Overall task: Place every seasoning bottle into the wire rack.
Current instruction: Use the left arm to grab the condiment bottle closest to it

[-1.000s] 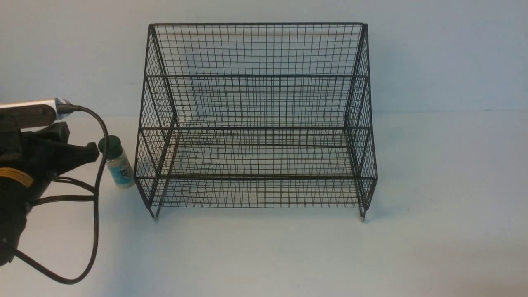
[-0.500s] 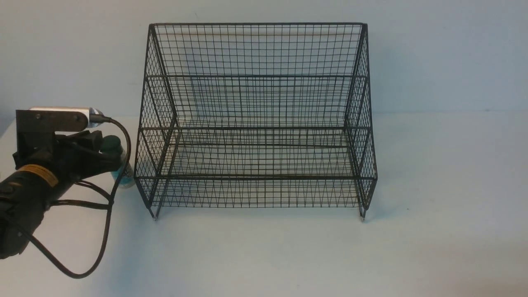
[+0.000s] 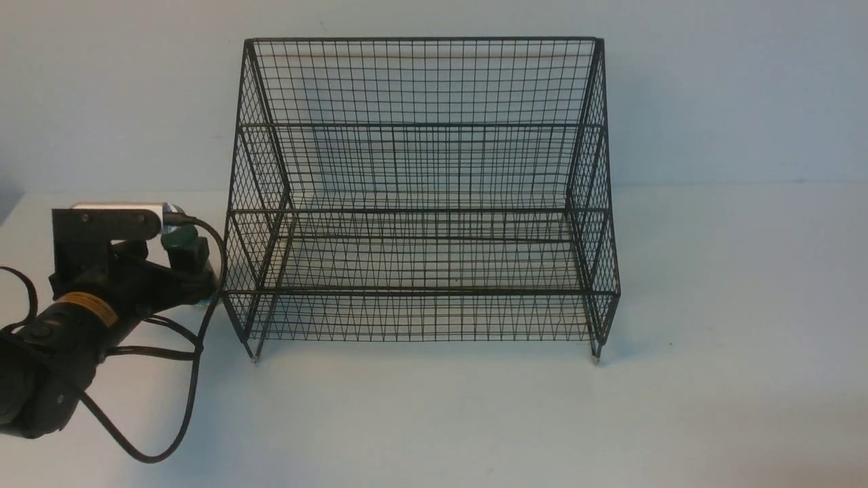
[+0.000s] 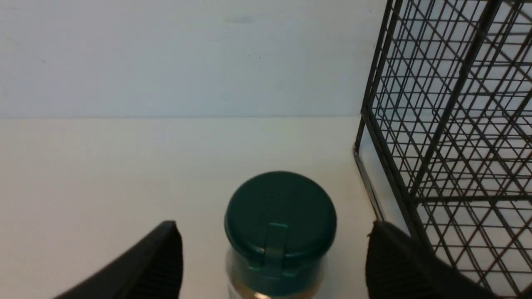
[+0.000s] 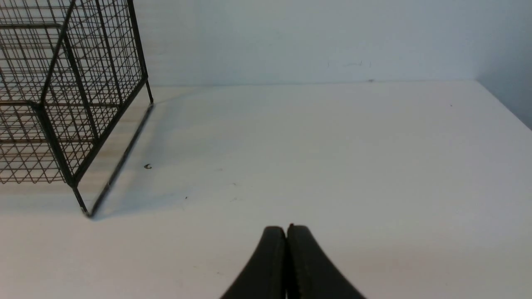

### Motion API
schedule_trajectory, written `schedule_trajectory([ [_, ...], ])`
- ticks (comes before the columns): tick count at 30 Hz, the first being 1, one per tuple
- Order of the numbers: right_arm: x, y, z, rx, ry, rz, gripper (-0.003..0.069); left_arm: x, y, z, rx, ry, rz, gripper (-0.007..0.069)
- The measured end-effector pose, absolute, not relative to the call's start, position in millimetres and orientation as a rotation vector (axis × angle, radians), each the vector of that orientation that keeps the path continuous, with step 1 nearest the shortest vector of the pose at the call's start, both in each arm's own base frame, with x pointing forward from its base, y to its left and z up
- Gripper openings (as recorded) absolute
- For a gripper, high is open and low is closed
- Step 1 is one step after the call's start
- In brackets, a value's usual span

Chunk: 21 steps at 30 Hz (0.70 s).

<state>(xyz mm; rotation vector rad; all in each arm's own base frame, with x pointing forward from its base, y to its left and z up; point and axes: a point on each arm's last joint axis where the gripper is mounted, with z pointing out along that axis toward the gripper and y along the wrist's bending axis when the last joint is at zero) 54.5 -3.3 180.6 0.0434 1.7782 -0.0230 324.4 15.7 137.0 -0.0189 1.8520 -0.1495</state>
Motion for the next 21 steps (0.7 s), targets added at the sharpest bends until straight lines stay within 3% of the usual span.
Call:
schedule_trajectory([
  [13, 54, -3, 181, 0.043, 1.778, -0.023, -0.0015, 344, 20, 135, -0.113, 1.796, -0.182, 0.0544],
  [21, 54, -3, 181, 0.043, 1.778, -0.023, -0.0015, 349, 20, 119, -0.131, 1.834, -0.206, 0.0518],
])
